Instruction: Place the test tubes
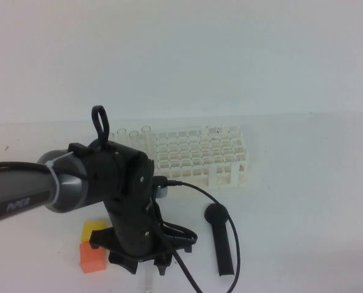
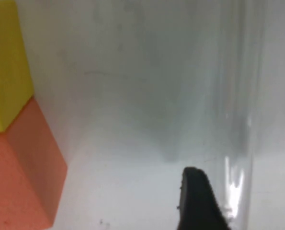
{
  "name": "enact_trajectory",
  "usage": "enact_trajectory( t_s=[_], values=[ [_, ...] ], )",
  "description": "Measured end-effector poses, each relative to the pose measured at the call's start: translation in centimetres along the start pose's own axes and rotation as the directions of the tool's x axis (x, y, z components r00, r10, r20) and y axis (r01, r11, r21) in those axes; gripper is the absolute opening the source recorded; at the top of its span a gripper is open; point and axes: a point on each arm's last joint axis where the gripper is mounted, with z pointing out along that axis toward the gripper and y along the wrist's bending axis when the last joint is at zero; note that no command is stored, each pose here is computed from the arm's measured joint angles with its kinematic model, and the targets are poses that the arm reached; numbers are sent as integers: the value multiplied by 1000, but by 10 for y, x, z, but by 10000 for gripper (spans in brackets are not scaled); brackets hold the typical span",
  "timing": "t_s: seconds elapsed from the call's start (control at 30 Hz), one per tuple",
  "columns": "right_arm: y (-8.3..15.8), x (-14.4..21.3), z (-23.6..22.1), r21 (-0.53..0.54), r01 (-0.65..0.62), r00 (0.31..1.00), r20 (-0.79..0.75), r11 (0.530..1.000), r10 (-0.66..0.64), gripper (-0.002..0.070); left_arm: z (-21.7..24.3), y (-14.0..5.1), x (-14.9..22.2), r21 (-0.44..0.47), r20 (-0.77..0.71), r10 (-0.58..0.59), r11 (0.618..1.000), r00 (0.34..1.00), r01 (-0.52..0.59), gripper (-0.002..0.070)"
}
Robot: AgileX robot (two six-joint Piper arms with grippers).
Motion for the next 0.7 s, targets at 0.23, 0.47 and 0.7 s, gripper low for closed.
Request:
enact_trajectory(
  t_s=[0.23,0.47,0.7],
  values=[
    [0,0,0,0,0,1000,0,1000,0,-1,22,0,0,-30,-70,10,999,998,-12,379],
    [0,0,0,0,0,1000,0,1000,0,-1,30,2,2,-59,-111,37,997,993,-44,158],
    [0,0,0,0,0,1000,0,1000,0,-1,24,1,3,-45,-116,63,997,991,-68,113]
  ],
)
